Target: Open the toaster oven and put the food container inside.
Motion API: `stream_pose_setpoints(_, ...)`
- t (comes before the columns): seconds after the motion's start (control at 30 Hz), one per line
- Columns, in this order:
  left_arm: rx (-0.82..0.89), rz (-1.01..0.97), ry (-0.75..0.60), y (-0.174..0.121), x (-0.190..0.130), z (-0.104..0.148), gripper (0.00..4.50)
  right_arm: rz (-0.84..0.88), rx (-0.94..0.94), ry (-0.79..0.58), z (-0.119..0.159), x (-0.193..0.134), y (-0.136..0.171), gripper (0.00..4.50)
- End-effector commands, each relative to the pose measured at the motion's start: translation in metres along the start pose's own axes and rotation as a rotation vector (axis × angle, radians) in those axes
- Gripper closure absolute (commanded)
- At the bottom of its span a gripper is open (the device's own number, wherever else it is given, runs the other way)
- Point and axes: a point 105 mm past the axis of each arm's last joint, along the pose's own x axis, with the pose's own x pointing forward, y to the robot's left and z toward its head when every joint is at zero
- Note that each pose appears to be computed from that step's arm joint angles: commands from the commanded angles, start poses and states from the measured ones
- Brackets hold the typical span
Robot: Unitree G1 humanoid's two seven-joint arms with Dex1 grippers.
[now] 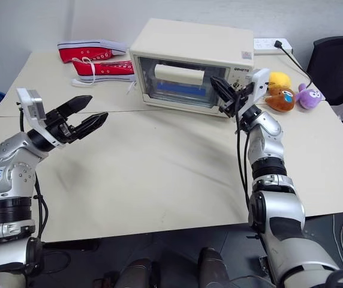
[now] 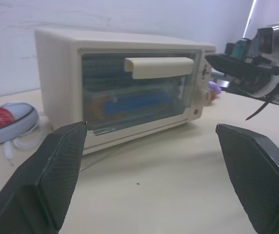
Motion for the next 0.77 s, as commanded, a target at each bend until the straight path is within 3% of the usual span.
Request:
stream_pose_setpoints(0.03, 0.090, 0.004, 0.003, 0.004, 0.003, 0.009, 0.03, -0.008, -0.022, -0.071, 0.021, -0.004, -0.008, 4.50)
stream_pose_setpoints(0.1, 0.120, 0.001, 0.041, 0.004, -0.001, 0.004, 0.03, 0.080, -0.039, -0.054, 0.023, -0.013, -0.001, 4.50)
stream_pose_setpoints(0.17, 0.146, -0.004, 0.073, 0.003, -0.008, -0.001, 0.00, 0.225, -0.105, 0.016, 0.019, -0.027, 0.015, 3.92)
stream_pose_setpoints(0.27, 0.178, -0.040, 0.148, -0.002, -0.023, -0.012, 0.00, 0.389, -0.178, 0.110, 0.012, -0.049, 0.039, 2.94)
stream_pose_setpoints(0.4, 0.199, -0.091, 0.347, -0.006, -0.065, -0.044, 0.00, 0.655, -0.235, 0.291, -0.005, -0.097, 0.075, 1.52)
stream_pose_setpoints(0.53, 0.239, -0.125, 0.453, -0.010, -0.095, -0.064, 0.00, 0.679, -0.237, 0.381, -0.010, -0.121, 0.070, 0.13)
stream_pose_setpoints(0.77, 0.229, -0.072, 0.466, -0.012, -0.113, -0.069, 0.00, 0.602, -0.253, 0.410, -0.019, -0.143, 0.060, 0.04)
